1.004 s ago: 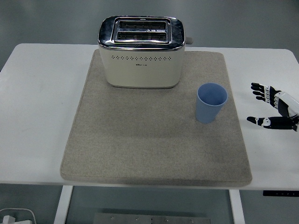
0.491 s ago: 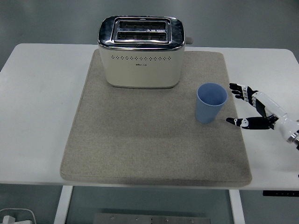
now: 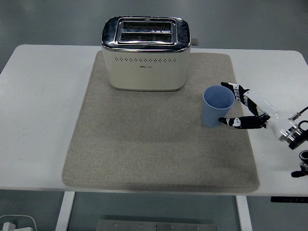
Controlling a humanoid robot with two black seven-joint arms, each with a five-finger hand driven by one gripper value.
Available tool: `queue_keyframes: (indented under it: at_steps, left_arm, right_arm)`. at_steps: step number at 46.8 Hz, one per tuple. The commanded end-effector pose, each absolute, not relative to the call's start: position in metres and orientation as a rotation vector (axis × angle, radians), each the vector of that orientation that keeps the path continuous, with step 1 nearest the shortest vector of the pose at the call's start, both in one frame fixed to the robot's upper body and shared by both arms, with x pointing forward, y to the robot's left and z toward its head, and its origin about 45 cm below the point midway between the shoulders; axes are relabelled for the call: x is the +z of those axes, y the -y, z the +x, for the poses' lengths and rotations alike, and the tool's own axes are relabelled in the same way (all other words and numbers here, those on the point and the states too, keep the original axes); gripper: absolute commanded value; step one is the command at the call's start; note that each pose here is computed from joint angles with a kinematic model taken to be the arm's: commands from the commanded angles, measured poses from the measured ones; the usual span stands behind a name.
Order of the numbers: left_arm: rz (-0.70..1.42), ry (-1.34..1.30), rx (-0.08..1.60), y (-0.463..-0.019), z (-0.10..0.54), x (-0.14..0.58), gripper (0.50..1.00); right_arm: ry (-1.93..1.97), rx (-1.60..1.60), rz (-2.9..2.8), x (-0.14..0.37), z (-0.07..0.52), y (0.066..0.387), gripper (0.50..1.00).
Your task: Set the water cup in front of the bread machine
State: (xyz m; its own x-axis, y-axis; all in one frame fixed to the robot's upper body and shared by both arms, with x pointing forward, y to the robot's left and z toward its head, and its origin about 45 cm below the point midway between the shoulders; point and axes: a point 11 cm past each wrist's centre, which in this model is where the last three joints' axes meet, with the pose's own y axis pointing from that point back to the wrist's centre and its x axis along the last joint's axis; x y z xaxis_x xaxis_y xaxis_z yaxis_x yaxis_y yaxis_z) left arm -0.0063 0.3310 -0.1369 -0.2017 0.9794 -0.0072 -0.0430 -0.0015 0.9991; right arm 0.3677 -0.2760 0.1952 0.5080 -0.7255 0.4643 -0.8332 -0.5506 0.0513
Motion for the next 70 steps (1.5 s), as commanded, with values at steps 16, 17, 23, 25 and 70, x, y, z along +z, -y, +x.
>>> queue_keyframes:
  at_steps: [16,17,23,25,70]
  left_arm:
    - [1.072,-1.326,1.375,-0.331,-0.006,-0.137,0.999]
    - [1.072,-1.326,1.375,-0.331,-0.006,-0.137,1.0]
    - [1.072,-1.326,1.375,-0.331,-0.006,-0.137,0.999]
    - [1.072,-1.326,1.375,-0.331,-0.006,-0.137,1.0]
    - [1.072,-1.326,1.375,-0.331,-0.006,-0.137,0.999]
  right_arm:
    - [1.246,0.571,2.475,0.187,0.378,0.256,0.934]
    - [1.246,0.57,2.477,0.186,0.378,0.255,0.932]
    - [1.25,0.571,2.474,0.186,0.38,0.254,0.905]
    - [1.247,0.58,2.481,0.189,0.382,0.251,0.901]
    - [1.241,0.519,2.487,0.206,0.4,0.242,0.5]
